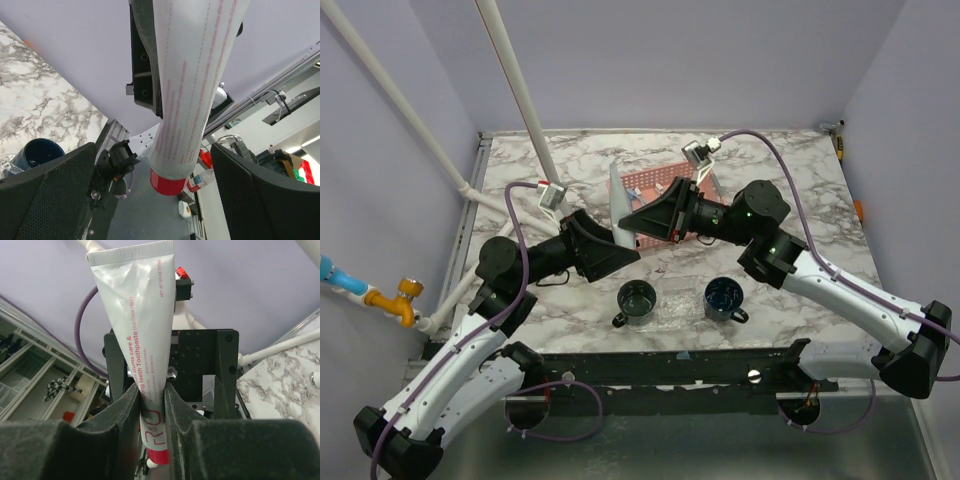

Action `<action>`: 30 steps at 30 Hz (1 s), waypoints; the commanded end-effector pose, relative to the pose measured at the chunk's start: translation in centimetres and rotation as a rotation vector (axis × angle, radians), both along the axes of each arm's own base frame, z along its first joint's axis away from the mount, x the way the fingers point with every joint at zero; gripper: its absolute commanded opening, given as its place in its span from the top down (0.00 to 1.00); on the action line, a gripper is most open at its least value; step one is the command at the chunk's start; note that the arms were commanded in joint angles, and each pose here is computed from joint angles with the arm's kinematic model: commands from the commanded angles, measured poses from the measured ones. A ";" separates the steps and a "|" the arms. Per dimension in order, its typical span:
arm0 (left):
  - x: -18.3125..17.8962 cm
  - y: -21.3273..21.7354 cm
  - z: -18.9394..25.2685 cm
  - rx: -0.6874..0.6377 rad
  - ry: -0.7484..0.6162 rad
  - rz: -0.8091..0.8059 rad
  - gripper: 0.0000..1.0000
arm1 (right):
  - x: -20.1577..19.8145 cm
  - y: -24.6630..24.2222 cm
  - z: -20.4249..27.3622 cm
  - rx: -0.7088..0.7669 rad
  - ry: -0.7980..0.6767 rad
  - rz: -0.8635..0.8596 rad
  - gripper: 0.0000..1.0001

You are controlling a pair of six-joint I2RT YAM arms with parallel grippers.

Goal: Prepare toiletry sets of a toothbrush and toothpaste on the tray

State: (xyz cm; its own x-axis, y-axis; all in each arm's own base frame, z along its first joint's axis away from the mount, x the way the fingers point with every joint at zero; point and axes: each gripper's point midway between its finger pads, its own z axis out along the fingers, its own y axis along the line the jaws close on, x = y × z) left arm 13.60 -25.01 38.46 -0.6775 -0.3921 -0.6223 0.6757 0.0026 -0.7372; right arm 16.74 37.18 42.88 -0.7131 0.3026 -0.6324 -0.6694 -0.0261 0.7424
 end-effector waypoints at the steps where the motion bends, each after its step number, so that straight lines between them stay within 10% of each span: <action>1: -0.9 0.2 1.7 -0.020 -0.054 -0.029 0.08 | -0.4 0.2 1.6 0.054 -0.034 -0.007 0.75; 23: -1.5 0.3 2.3 -0.017 -0.106 -0.043 0.53 | -0.1 0.7 -0.4 -0.023 -0.023 -0.063 0.75; 30: -1.5 0.3 2.2 -0.002 -0.121 -0.040 0.80 | 0.0 0.7 -0.9 -0.034 -0.015 -0.075 0.73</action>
